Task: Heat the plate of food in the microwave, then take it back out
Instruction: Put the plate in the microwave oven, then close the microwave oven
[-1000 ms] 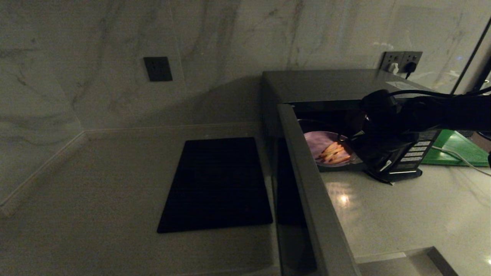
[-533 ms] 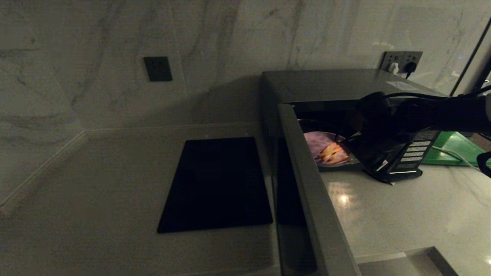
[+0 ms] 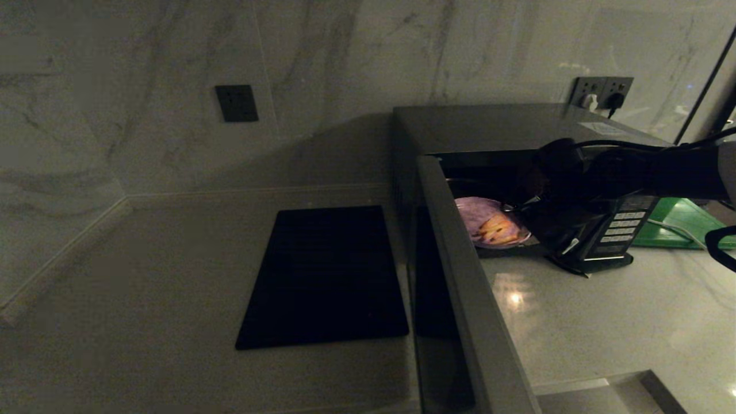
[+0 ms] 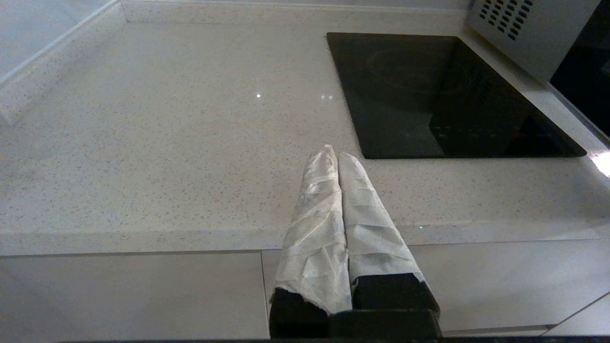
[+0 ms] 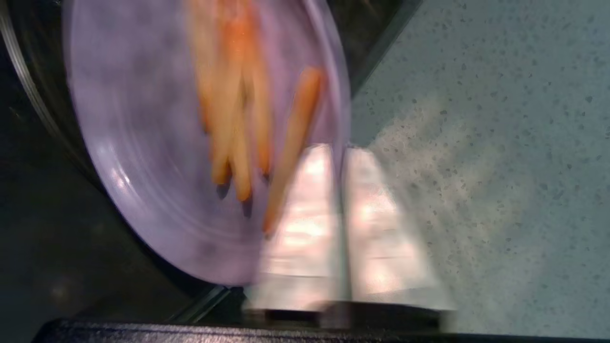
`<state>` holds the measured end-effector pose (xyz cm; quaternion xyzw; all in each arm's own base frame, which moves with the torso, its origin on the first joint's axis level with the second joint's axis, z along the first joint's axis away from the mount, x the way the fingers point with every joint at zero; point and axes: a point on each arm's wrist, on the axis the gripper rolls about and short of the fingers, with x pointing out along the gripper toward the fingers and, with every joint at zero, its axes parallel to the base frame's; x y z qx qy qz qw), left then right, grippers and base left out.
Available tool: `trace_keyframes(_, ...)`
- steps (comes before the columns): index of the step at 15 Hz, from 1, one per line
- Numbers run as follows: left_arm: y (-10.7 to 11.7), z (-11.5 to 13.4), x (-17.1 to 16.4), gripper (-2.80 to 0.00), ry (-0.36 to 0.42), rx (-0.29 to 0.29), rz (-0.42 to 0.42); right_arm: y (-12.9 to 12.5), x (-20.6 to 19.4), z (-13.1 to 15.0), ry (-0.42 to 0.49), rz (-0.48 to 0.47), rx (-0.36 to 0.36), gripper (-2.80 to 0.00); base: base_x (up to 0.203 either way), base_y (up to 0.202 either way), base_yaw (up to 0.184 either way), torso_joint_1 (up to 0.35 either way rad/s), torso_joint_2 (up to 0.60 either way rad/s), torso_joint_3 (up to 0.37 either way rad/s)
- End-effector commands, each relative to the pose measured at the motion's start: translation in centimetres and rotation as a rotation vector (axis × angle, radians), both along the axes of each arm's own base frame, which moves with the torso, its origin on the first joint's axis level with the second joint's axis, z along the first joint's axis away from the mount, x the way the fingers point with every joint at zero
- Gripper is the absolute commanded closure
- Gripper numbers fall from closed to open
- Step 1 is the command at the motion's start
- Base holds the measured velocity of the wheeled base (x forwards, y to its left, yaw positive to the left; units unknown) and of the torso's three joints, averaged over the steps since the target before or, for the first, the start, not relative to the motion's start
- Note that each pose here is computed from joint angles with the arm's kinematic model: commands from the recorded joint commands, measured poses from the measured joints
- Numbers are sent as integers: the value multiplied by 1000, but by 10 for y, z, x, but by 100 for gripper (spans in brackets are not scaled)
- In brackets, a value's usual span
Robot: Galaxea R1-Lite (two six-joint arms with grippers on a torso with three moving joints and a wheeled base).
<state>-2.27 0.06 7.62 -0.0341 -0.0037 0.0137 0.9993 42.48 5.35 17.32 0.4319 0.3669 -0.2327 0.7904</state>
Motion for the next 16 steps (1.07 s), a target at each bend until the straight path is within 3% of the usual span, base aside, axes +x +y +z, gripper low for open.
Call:
trace_keyframes(1,0,0,0,0,0,-1,1,0,-1,0,2,2,-3,-280,0,0,0,0,0,0)
trace_keyframes(16,0,0,0,0,0,-1,1,-6,-47,51,-75,23,-12,-280,0,0,0,0,0,0)
